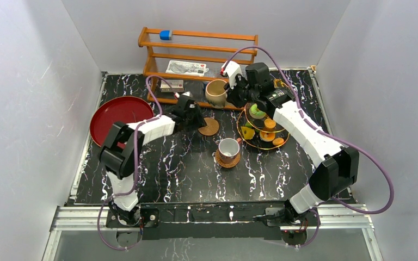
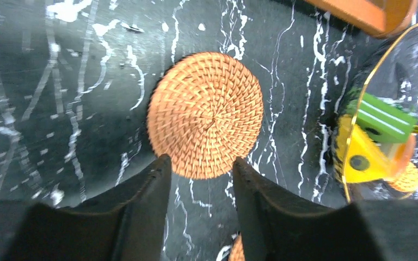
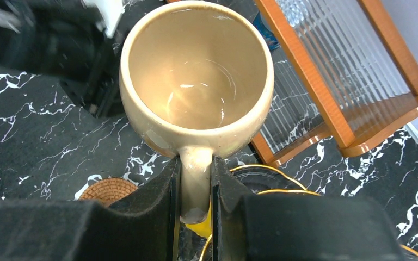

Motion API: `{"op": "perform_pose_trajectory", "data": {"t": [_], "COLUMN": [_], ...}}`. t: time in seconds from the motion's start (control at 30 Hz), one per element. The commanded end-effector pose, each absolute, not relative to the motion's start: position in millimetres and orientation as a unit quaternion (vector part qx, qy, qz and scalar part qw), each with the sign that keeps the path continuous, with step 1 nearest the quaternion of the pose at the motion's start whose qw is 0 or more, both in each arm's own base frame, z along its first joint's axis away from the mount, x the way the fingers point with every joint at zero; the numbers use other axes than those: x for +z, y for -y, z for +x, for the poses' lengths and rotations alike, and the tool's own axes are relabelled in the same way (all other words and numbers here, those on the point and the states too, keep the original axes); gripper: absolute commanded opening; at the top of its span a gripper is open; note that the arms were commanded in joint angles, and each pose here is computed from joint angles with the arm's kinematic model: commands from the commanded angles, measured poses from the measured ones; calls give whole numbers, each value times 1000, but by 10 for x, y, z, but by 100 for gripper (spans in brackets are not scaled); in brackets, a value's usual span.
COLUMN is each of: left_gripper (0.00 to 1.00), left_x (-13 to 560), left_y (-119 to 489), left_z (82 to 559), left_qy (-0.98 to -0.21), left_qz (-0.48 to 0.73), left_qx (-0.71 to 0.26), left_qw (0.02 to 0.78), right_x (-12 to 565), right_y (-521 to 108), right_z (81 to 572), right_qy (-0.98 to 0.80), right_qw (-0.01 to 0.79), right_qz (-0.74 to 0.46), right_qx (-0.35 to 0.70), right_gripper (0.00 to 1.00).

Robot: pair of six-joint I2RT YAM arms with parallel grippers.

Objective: Serve the afternoon tea
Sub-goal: Move the coaster to the center of the board, then place the cup on the coaster.

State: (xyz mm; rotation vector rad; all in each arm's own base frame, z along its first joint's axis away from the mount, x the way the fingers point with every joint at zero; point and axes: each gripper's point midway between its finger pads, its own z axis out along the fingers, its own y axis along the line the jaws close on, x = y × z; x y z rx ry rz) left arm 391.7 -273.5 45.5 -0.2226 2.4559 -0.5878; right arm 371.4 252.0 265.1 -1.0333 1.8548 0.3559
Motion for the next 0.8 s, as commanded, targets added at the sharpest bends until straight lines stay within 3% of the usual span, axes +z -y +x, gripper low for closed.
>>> {"op": "perform_pose_trajectory", "data": {"t": [0.0,0.43,0.77], "left_gripper": [48,68,71], "left_x": [1068,1944,2273], "left_y": [2513,1726,1719], "left_z": [3854,3590,3288], "left_qy": [-910,-873,-861], "left_qz": [-95,-89,29], "left_qx": [-245,-219,-230], "left_qw": [321,427,452], "right_x": [3227,2656,2110], "right_y": [-2661,-2958,-3158], "right_z": [3804,3819,3870], "right_qy": [-698,-706,-716], "right_qw": [562,520,483], "right_qz": [-409,-436,-450], "right_qx": [171,204,226], "right_gripper": [0,0,0]}}
